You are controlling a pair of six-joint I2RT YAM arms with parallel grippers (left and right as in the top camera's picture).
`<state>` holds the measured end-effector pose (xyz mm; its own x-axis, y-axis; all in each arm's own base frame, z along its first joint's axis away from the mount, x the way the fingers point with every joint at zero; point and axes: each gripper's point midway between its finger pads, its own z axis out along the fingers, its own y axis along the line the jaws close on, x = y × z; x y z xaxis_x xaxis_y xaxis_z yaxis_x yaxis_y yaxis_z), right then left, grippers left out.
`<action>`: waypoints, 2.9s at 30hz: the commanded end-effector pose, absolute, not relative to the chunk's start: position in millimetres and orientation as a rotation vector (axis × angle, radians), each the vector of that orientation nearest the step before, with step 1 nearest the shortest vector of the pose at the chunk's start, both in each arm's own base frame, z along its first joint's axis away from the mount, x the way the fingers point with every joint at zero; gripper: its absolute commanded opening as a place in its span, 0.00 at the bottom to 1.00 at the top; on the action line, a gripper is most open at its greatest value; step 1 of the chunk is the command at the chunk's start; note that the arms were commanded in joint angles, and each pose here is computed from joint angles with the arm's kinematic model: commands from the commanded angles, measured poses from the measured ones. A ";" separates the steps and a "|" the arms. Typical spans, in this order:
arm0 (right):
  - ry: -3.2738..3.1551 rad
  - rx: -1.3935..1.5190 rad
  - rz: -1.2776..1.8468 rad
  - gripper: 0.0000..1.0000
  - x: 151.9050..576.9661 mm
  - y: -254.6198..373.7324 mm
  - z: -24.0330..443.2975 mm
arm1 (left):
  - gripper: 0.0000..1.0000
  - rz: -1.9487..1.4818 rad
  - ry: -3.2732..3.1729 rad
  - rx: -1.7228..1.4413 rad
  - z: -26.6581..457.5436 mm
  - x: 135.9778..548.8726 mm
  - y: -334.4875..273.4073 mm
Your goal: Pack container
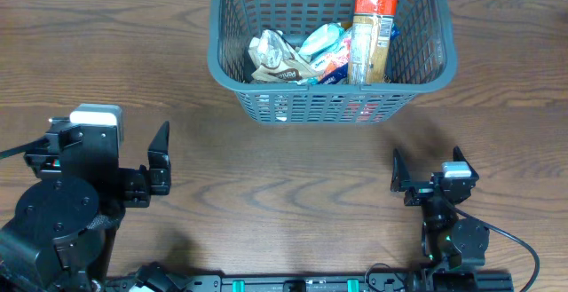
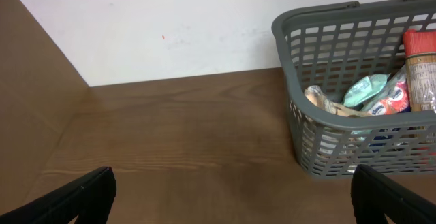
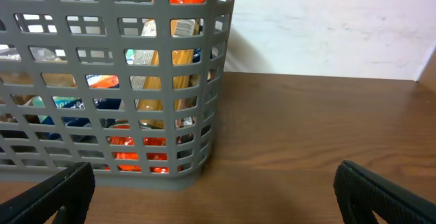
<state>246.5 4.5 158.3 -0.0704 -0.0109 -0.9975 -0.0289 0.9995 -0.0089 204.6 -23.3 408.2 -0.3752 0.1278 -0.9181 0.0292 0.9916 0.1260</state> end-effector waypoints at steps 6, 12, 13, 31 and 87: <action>1.641 -0.045 0.010 0.99 246.1 6.0 157.5 | 0.99 0.107 1.946 0.101 411.3 203.0 -20.9; 1.641 -0.045 0.010 0.99 246.1 6.0 157.5 | 0.99 0.107 1.946 0.101 411.3 203.0 -20.9; 1.641 -0.045 0.010 0.99 246.1 6.0 157.5 | 0.98 0.107 1.946 0.101 411.3 203.0 -20.9; 1.641 -0.045 0.010 0.99 246.1 6.0 157.5 | 0.99 0.133 1.990 0.123 400.8 198.4 -18.1; 1.641 -0.045 0.010 0.99 246.2 6.0 157.6 | 0.99 0.005 1.373 0.108 241.7 241.4 -11.5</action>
<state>246.5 4.4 158.2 -0.0708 -0.0109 -0.9974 -0.0282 0.9996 -0.0089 243.0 -12.4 243.9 0.1846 0.0663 -0.9806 0.0637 0.9948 0.0792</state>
